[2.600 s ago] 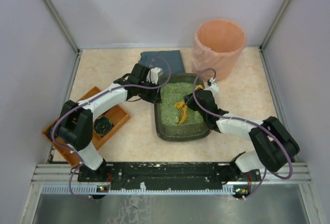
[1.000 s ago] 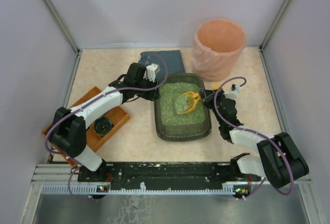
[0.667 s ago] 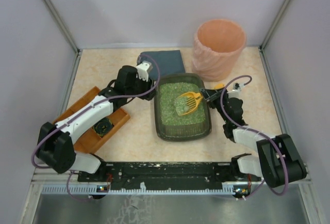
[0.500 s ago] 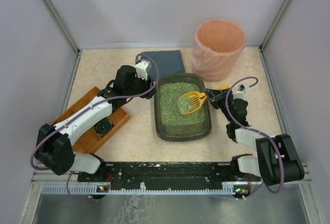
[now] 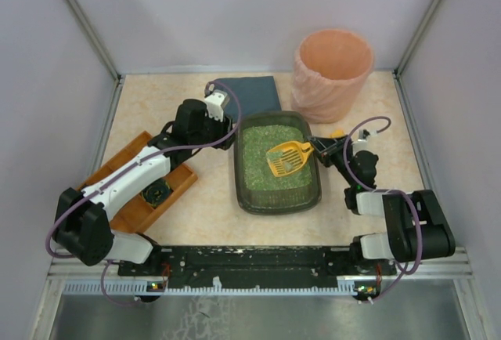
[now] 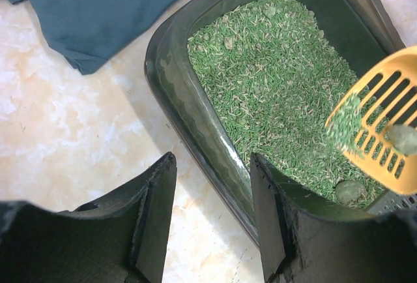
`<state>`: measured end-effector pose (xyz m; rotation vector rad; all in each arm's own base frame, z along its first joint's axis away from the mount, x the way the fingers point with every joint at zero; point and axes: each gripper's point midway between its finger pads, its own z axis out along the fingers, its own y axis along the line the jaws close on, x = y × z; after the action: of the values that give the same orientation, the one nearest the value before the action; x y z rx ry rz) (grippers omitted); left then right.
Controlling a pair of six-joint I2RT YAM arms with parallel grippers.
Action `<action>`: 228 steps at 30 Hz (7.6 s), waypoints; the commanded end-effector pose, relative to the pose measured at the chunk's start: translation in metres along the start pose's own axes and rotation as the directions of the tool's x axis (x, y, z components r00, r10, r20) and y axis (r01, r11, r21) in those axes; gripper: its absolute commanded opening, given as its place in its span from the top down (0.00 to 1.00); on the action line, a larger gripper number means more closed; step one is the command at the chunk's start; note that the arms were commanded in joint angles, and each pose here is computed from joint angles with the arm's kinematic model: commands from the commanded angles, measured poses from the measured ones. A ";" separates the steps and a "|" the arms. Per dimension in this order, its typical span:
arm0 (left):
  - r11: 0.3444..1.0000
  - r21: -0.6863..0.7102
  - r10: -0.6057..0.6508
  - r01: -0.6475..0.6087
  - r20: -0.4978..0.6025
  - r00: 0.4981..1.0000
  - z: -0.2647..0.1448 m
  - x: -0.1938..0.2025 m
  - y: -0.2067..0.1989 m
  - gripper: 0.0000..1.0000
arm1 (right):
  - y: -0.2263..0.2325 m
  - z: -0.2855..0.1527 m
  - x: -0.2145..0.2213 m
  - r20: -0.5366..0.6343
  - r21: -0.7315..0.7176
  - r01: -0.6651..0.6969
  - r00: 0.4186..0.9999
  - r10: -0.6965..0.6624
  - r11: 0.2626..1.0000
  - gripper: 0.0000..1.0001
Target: Clean the litter box
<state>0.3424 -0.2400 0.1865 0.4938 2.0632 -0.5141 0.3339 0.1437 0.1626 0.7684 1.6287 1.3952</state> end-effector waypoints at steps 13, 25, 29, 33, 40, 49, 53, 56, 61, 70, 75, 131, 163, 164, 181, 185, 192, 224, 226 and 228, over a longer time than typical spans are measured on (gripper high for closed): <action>1.000 0.006 -0.002 0.001 0.039 0.999 -0.001 -0.011 -0.002 0.43 | 0.057 0.007 -0.002 -0.032 -0.183 0.161 0.985 -0.169 0.970 1.00; 1.000 0.010 -0.003 0.003 0.033 0.999 -0.002 -0.010 -0.003 0.43 | 0.049 -0.010 -0.035 0.135 -0.172 0.086 0.989 -0.063 0.981 1.00; 1.000 0.021 -0.004 0.003 0.043 0.999 -0.001 -0.011 -0.004 0.43 | 0.074 0.008 0.004 -0.033 -0.271 0.163 0.983 -0.179 0.949 1.00; 1.000 0.012 0.002 -0.003 0.031 1.000 -0.003 -0.010 -0.003 0.43 | 0.053 -0.012 -0.033 0.131 -0.234 0.019 0.991 0.012 0.972 1.00; 1.000 0.029 0.003 -0.004 0.032 0.999 -0.002 -0.010 -0.006 0.43 | 0.055 -0.012 -0.032 0.089 -0.300 -0.030 0.994 0.060 0.953 1.00; 1.000 0.023 0.006 -0.007 0.034 0.999 -0.001 -0.009 -0.004 0.43 | 0.071 0.005 -0.012 0.014 -0.281 0.070 0.998 -0.068 0.957 1.00; 1.000 0.023 0.005 -0.006 0.035 0.999 0.000 -0.009 -0.004 0.43 | 0.083 0.008 -0.018 0.019 -0.263 0.104 0.995 -0.103 0.959 1.00; 1.000 0.023 0.005 -0.006 0.031 1.000 0.000 -0.008 -0.004 0.43 | 0.102 0.015 -0.032 0.050 -0.242 0.139 0.990 -0.131 0.960 1.00; 1.000 0.018 0.006 -0.007 0.032 0.999 0.000 -0.009 -0.003 0.43 | 0.154 0.025 -0.069 0.139 -0.243 0.193 0.977 -0.162 0.951 1.00; 1.000 0.022 0.005 -0.005 0.031 1.000 0.000 -0.008 -0.004 0.43 | 0.220 0.045 -0.174 0.432 -0.175 0.220 0.893 -0.126 0.960 1.00; 1.000 0.011 0.010 -0.010 0.033 0.999 -0.001 -0.010 -0.002 0.43 | 0.251 0.054 -0.229 0.579 -0.122 0.304 0.795 -0.181 0.945 1.00; 0.998 0.059 0.018 -0.013 -0.083 0.996 0.016 0.014 -0.011 0.43 | 0.159 0.060 -0.010 0.139 0.033 0.877 0.471 -0.871 0.479 1.00; 0.998 0.056 0.049 -0.032 -0.317 0.947 0.043 0.064 -0.017 0.44 | 0.019 0.082 0.033 0.073 0.066 0.721 0.686 -0.724 0.690 1.00; 0.998 0.062 0.049 -0.031 -0.319 0.947 0.044 0.064 -0.018 0.45 | 0.017 0.081 0.037 0.070 0.056 0.703 0.706 -0.705 0.709 1.00; 0.997 0.074 0.048 -0.019 -0.410 0.911 0.052 0.087 -0.020 0.50 | -0.016 0.065 0.102 -0.113 0.089 0.403 0.913 -0.393 0.911 1.00; 0.996 0.083 0.057 -0.024 -0.415 0.908 0.052 0.089 -0.023 0.51 | -0.021 0.064 0.133 -0.180 0.126 0.367 0.922 -0.342 0.922 1.00; 0.996 0.082 0.066 -0.035 -0.415 0.907 0.051 0.089 -0.024 0.51 | -0.027 0.057 0.148 -0.167 0.167 0.209 0.969 -0.181 0.964 1.00; 0.996 0.069 0.071 -0.062 -0.145 0.987 0.024 0.031 -0.028 0.37 | -0.012 0.032 0.067 0.235 0.158 -0.080 0.971 0.041 0.984 1.00; 0.996 0.068 0.072 -0.062 -0.144 0.987 0.024 0.030 -0.028 0.37 | -0.011 0.034 0.062 0.244 0.151 -0.095 0.968 0.056 0.984 1.00; 0.996 0.066 0.072 -0.064 -0.138 0.988 0.023 0.028 -0.028 0.37 | -0.009 0.036 0.057 0.255 0.135 -0.105 0.965 0.068 0.985 1.00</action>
<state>0.3270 -0.2693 0.1435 0.6607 2.2078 -0.5110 0.3197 0.2103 0.0920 1.0082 1.7411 1.0274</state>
